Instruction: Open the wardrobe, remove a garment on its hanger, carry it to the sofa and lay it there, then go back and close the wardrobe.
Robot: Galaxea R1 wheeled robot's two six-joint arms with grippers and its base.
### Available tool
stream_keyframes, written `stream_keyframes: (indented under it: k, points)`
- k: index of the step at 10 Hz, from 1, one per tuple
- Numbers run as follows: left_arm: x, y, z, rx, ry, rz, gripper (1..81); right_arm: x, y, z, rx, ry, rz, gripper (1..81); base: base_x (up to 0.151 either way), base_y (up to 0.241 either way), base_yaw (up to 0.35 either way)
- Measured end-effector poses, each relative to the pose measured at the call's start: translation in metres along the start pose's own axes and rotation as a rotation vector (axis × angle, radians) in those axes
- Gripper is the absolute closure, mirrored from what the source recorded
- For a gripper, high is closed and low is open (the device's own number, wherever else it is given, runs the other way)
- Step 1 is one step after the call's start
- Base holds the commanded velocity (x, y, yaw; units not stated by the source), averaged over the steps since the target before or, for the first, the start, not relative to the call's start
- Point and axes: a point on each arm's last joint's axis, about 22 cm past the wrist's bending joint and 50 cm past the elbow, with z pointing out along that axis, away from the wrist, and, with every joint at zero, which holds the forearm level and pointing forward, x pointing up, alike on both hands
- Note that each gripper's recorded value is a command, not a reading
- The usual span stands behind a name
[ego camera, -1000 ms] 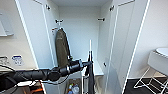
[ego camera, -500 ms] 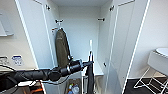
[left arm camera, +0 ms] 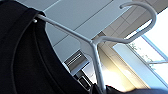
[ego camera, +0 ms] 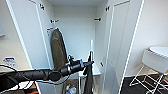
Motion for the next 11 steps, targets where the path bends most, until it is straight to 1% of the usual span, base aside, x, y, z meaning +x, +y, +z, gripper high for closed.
stream_keyframes:
  k: [3, 6, 7, 9, 11]
  points:
    - [0.001, -0.001, -0.002, 0.004, 0.003, 0.005, 81.1, 0.000, 0.002, -0.001, -0.002, 0.001, 0.000, 1.0, 0.000, 0.000, -0.177]
    - [0.003, -0.003, -0.007, 0.015, 0.007, 0.008, 81.1, 0.002, 0.022, -0.008, -0.016, 0.004, -0.014, 1.0, 0.000, 0.000, -0.185]
    - [0.005, -0.004, -0.011, 0.021, 0.010, 0.011, 81.1, 0.005, 0.044, -0.018, -0.025, 0.006, -0.030, 1.0, 0.000, 0.000, -0.194]
    - [0.005, -0.004, -0.017, 0.030, 0.009, 0.019, 81.1, -0.004, 0.073, -0.033, -0.039, -0.007, -0.037, 1.0, 0.000, 0.000, -0.196]
    - [0.002, 0.001, -0.021, 0.026, 0.004, 0.022, 81.1, -0.033, 0.082, -0.042, -0.042, -0.039, -0.034, 1.0, 0.000, 0.000, -0.197]
